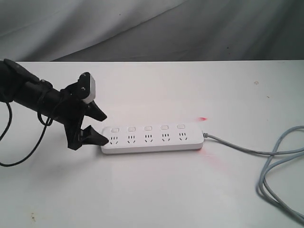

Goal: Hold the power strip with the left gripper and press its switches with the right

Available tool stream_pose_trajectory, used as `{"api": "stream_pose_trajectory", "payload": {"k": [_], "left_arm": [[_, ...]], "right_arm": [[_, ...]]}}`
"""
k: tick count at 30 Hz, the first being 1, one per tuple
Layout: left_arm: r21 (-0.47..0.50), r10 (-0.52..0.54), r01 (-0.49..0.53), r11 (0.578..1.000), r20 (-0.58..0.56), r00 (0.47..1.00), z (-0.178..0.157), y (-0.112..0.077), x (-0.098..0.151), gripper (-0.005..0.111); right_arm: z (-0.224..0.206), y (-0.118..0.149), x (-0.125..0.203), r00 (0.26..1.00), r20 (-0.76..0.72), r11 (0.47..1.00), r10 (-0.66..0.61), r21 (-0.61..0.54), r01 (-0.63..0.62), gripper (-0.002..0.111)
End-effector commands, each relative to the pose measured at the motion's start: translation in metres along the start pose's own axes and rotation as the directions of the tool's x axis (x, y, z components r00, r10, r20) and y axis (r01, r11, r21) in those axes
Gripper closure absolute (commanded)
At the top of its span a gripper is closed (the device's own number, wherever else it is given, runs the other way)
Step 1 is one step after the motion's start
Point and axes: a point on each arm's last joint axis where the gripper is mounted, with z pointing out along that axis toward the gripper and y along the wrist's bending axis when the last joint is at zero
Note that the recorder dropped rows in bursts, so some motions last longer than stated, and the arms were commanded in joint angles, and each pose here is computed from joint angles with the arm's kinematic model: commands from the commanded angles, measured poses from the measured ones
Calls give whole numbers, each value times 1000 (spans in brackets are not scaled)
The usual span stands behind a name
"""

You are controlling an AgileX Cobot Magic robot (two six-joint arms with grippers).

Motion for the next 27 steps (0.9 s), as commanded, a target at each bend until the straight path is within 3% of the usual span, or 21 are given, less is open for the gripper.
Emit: {"api": "stream_pose_trajectory", "payload": {"k": [1, 9, 14, 19, 23, 27], "left_arm": [[-129, 58, -54, 990, 26, 998, -33, 4, -27, 34], [-285, 20, 19, 958, 134, 991, -105, -17, -79, 34], [-374, 27, 62, 925, 228, 973, -157, -46, -112, 35], [-385, -6, 140, 912, 330, 944, -196, -79, -134, 36], [-379, 5, 150, 913, 378, 926, -221, -109, -147, 48], [-369, 9, 149, 917, 393, 919, -236, -131, -152, 70]], "right_arm": [[-1, 0, 0, 1000, 4, 1000, 1, 6, -1, 108], [-1, 0, 0, 1000, 4, 1000, 1, 6, -1, 108], [-1, 0, 0, 1000, 4, 1000, 3, 6, -3, 108], [-1, 0, 0, 1000, 4, 1000, 3, 6, -3, 108], [-1, 0, 0, 1000, 4, 1000, 3, 6, -3, 108], [-1, 0, 0, 1000, 4, 1000, 3, 6, -3, 108]]}}
